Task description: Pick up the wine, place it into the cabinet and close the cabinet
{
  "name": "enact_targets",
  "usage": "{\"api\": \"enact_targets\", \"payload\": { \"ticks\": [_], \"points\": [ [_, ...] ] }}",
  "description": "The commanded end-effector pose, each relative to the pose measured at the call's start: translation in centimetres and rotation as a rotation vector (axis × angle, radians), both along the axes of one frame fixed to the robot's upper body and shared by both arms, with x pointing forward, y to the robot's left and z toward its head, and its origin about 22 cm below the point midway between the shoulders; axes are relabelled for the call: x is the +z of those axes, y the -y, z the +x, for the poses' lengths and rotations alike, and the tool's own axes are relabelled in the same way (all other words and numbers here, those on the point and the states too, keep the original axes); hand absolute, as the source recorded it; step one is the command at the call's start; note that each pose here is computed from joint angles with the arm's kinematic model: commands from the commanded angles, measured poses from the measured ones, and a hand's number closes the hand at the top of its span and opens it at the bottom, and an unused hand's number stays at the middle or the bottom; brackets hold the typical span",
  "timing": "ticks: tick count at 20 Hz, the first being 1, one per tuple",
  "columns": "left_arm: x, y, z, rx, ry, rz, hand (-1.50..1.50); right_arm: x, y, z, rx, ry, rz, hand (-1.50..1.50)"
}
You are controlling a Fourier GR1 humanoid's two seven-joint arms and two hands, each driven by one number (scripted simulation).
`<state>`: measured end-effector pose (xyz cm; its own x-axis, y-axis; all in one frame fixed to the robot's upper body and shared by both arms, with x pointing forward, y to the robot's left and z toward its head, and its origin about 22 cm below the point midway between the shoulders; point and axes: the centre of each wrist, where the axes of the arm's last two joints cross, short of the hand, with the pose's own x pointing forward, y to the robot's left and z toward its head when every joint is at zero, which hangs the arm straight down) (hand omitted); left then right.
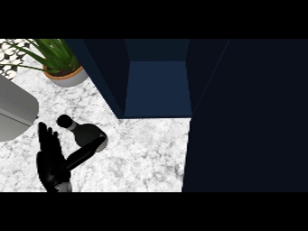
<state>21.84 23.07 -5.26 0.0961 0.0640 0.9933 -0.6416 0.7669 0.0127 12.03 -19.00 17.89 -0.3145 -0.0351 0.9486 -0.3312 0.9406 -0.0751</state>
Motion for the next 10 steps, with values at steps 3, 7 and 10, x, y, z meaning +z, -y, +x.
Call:
{"api": "enact_targets", "payload": {
  "ticks": [3, 7, 10],
  "points": [
    [-3.0, -0.1, -0.5, -0.018, 0.020, -0.009, -1.50, 3.7, 1.6, -4.6, 0.041, 0.061, 0.032, -1.50],
    [-3.6, -0.3, 0.0, 0.004, 0.019, -0.048, -1.50, 3.6, 1.6, -4.8, 0.053, 0.076, 0.043, -1.50],
    [-4.5, -0.2, 0.9, 0.044, 0.074, -0.078, -1.50, 3.7, 1.6, -4.8, 0.057, 0.061, 0.044, -1.50]
  ]
}}
